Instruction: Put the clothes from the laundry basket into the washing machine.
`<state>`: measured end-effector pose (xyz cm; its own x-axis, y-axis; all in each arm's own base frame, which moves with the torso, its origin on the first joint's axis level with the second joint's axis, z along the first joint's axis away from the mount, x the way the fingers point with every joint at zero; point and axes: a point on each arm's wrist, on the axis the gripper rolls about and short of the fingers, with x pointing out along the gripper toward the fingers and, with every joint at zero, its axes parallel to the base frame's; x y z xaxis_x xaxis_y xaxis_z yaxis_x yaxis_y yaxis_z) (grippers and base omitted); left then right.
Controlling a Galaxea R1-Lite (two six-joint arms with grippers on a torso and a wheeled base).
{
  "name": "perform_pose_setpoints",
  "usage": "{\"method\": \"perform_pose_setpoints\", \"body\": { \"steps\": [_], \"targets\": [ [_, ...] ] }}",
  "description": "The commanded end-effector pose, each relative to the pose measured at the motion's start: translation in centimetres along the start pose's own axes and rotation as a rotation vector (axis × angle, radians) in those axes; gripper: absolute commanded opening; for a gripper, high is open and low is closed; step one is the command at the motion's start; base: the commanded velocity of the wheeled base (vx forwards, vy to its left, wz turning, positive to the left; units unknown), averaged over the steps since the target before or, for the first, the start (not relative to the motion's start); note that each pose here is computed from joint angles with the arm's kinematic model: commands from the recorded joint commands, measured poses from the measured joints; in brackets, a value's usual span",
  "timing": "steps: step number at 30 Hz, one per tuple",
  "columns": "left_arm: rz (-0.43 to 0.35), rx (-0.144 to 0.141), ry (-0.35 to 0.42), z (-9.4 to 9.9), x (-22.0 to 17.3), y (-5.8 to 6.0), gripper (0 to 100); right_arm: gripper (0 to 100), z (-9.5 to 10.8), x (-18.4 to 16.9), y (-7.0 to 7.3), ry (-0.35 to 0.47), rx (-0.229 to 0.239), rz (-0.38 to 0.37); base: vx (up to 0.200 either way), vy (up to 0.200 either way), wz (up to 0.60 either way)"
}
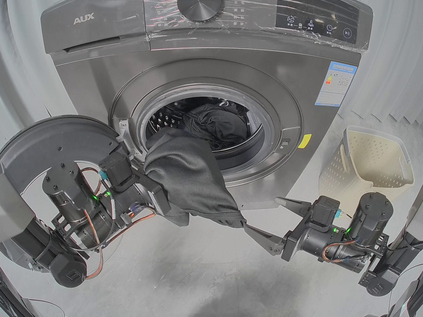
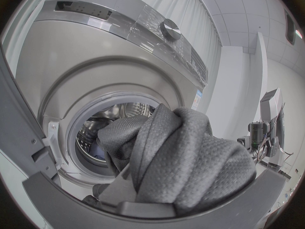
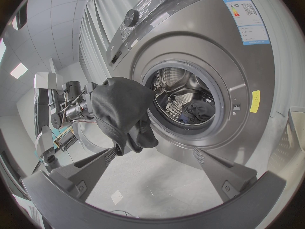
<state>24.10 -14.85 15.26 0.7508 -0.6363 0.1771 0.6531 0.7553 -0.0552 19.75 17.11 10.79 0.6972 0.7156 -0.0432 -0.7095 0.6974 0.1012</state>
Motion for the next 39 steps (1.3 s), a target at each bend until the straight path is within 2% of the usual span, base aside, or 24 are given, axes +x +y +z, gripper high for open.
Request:
{"method": "perform_pose_setpoints", "body": {
  "steps": [1,8,13,22,30,32,36,39],
  "targets": [
    [0.0,-0.003,0.04,-1.2,0.1,-0.1,0,100,-0.6,-0.5,-1.1,0.032,-0.007,-0.044,0.0,0.0,0.0],
    [0.006,-0.003,0.06,-1.7,0.2,0.1,0,100,-0.3,-0.7,-2.8,0.02,-0.01,-0.107,0.0,0.0,0.0],
    [0.004,0.009,0.058,-1.8,0.4,0.1,0,100,-0.3,-0.7,-2.8,0.018,-0.012,-0.11,0.16,0.0,0.0],
    [0.003,0.008,0.072,-2.2,0.5,0.1,0,100,-0.1,-0.6,-3.0,0.007,-0.011,-0.115,0.2,0.0,0.0],
    [0.002,0.009,0.078,-2.4,0.6,0.1,0,100,-0.2,-0.7,-2.9,0.017,-0.012,-0.113,0.2,0.0,0.0],
    [0.001,0.008,0.08,-2.5,0.6,0.0,0,100,-0.3,-0.8,-2.7,0.022,-0.011,-0.104,0.0,0.0,0.0],
    [-0.005,0.007,0.085,-2.6,0.5,-0.1,0,100,-0.9,-1.4,-2.2,0.054,-0.008,-0.067,0.0,0.0,0.0],
    [-0.004,0.006,0.097,-2.9,0.5,-0.1,0,100,-1.7,-2.4,-1.1,0.105,-0.009,-0.008,0.0,0.0,0.0]
  ]
}}
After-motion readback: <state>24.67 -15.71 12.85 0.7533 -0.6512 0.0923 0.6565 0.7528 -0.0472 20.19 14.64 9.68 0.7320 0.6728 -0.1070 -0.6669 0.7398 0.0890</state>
